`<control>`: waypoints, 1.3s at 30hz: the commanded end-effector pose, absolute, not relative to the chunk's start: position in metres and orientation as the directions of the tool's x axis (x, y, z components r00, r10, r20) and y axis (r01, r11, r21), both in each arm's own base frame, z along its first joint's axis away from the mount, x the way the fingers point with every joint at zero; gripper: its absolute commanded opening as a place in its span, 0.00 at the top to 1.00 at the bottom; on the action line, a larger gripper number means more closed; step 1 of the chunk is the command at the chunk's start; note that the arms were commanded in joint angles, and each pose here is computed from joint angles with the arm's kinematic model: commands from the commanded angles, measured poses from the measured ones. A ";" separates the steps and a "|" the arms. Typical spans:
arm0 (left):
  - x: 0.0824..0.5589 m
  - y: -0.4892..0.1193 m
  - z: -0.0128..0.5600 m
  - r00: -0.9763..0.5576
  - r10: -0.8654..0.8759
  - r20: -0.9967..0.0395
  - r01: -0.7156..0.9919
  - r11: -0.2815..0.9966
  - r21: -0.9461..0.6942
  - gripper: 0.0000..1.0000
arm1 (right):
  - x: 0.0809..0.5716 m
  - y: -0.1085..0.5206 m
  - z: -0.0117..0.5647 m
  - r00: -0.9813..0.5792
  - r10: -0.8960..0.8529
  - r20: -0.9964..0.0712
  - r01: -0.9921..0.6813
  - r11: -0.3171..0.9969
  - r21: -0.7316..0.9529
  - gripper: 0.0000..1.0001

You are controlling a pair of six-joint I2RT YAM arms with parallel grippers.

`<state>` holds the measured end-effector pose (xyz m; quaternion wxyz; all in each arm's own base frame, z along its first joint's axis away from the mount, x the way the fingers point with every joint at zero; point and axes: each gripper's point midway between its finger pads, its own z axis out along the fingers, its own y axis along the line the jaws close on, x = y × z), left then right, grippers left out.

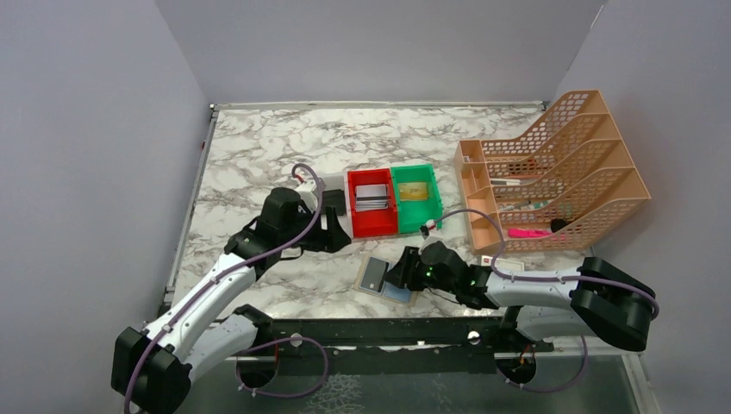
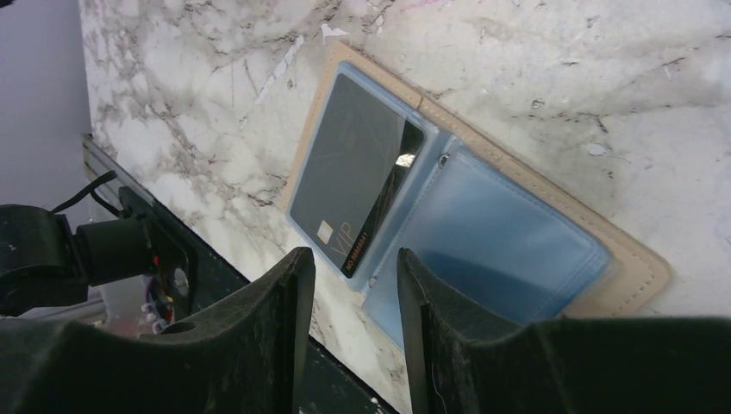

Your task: Take the credit cards out of the card holder

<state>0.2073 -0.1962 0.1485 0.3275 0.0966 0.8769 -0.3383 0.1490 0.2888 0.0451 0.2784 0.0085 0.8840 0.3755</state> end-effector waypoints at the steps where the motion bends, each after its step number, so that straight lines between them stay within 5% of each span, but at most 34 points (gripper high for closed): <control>1: 0.213 -0.210 0.144 -0.760 -0.050 -0.648 0.389 0.764 -0.515 0.29 | 0.147 0.299 0.053 -0.851 0.255 -0.459 -0.191 0.663 0.724 0.55; 33: 0.161 -0.263 0.051 -0.843 0.126 -0.523 0.434 0.732 -0.525 0.43 | 0.157 0.311 0.028 -0.878 0.214 -0.428 -0.135 0.748 0.650 0.70; 39: 0.157 -0.272 0.042 -0.848 0.144 -0.510 0.447 0.713 -0.540 0.58 | 0.158 0.299 0.018 -0.873 0.239 -0.424 -0.093 0.774 0.627 0.73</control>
